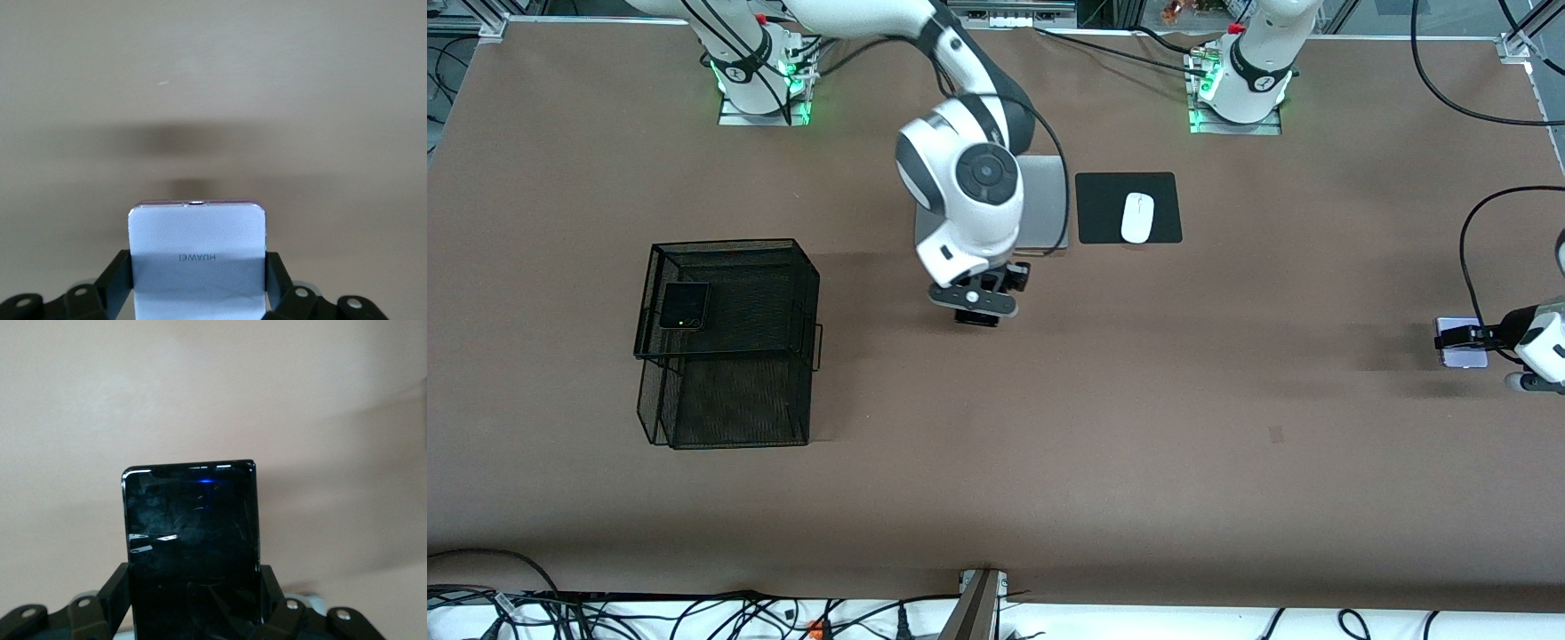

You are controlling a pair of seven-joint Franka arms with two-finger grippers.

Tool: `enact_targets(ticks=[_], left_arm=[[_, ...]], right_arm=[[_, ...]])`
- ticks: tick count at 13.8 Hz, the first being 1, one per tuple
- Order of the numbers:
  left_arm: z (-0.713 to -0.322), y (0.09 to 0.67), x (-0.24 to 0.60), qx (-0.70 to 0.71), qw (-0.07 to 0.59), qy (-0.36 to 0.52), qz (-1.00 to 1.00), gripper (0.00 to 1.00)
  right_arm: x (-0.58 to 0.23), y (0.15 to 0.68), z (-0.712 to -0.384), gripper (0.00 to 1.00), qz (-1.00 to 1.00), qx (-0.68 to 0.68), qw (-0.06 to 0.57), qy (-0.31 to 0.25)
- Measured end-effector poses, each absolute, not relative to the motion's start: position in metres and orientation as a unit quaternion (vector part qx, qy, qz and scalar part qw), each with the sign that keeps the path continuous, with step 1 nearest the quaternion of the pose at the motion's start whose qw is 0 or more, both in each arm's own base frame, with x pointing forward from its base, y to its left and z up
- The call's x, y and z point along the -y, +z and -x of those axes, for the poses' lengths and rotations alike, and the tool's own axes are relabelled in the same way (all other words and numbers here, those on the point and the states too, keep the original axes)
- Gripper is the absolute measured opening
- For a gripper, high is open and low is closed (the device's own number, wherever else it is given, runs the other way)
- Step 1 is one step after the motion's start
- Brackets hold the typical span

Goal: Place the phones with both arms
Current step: 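Carry the tall phone to the basket while the left gripper carries the Huawei phone, then release the tall phone in the basket while the left gripper sets down the Huawei phone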

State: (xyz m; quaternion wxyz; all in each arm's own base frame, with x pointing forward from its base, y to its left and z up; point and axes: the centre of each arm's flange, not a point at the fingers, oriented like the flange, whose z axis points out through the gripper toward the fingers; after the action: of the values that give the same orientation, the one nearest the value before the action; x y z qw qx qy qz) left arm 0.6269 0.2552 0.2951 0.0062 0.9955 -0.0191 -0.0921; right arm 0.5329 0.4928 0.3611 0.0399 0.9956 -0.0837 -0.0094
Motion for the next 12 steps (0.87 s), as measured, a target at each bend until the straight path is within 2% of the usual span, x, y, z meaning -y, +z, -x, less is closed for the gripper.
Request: enact_targets(ticks=[3, 6, 9, 12], left_arm=[[-0.659, 0.345, -0.138, 0.043, 0.026, -0.126, -0.991, 0.84], [-0.668, 0.342, -0.013, 0.086, 0.091, -0.145, -0.981, 0.84], [-0.66, 0.301, 0.115, 0.126, 0.167, -0.183, -0.961, 0.84], [-0.646, 0.265, 0.252, 0.107, 0.193, -0.158, -0.962, 0.84]], right_arm=[[-0.408, 0.417, -0.558, 0.79, -0.996, 0.059, 0.064, -0.035], [-0.272, 0.435, -0.576, 0.79, -0.996, 0.036, 0.051, -0.064], [-0.15, 0.411, -0.567, 0.79, -0.998, 0.008, 0.016, -0.067], [-0.11, 0.357, -0.552, 0.79, -0.999, -0.021, 0.012, -0.048]])
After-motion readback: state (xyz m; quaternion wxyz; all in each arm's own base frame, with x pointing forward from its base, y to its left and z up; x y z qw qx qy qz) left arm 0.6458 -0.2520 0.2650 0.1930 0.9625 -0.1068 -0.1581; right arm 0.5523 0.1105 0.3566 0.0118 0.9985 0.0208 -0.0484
